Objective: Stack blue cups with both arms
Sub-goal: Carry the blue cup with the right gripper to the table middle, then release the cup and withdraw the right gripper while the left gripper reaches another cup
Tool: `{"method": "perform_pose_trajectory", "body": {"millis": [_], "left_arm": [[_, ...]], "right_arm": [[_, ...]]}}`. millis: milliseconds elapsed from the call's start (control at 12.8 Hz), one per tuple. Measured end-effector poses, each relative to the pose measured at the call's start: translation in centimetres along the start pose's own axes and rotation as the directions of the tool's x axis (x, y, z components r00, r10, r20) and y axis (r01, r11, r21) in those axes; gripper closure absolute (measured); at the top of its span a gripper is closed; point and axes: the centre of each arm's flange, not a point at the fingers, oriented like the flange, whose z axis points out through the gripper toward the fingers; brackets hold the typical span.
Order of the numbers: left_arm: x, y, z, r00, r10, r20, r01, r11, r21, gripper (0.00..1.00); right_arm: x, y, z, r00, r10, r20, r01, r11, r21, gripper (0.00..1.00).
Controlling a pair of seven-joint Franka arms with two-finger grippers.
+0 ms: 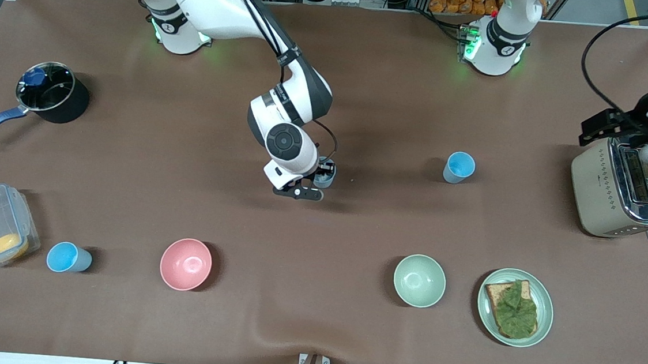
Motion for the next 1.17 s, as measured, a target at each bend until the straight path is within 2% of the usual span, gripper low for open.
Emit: {"method": "perform_pose_trajectory", "body": {"millis": [156,234,546,702,780,1015,1171], "left_arm": [[0.4,1.9,2.0,1.000,0.000,-0.008,0.000,1.000,-0.002,0.00],[0.5,2.9,3.1,1.000,0.006,-0.012,-0.006,1.000,-0.004,0.00],[1.1,6.1,7.6,0.999,0.042,-0.020,-0.042,0.998,-0.036,0.00],[1.3,6.8,9.8,0.999,0.039,-0.012,-0.040,0.997,-0.067,0.00],[1.5,7.4,10.8,0.999,0.032,-0.012,-0.033,0.996,-0.078,0.00],[1.4,10.4,13.5,0.999,0.025,-0.028,-0.027,0.996,-0.089,0.00],[0.8,12.9,15.6,0.999,0.019,-0.042,-0.023,0.995,-0.098,0.00]], "right_arm": [[0.4,-0.4,-2.1,1.000,0.013,-0.015,-0.012,1.000,0.015,0.04],[0.5,-0.4,-3.9,1.000,0.017,-0.012,-0.016,1.000,0.017,0.00],[2.3,3.2,-16.4,0.997,0.074,0.002,-0.074,0.996,0.052,0.00],[3.3,7.0,-22.6,0.994,0.111,-0.014,-0.110,0.991,0.073,0.00],[3.5,8.5,-24.6,0.992,0.118,-0.035,-0.116,0.992,0.057,0.00],[1.9,11.3,-28.7,0.991,0.103,-0.080,-0.109,0.992,-0.068,0.00],[1.6,14.6,-32.1,0.993,0.086,-0.084,-0.093,0.992,-0.089,0.00]]}}
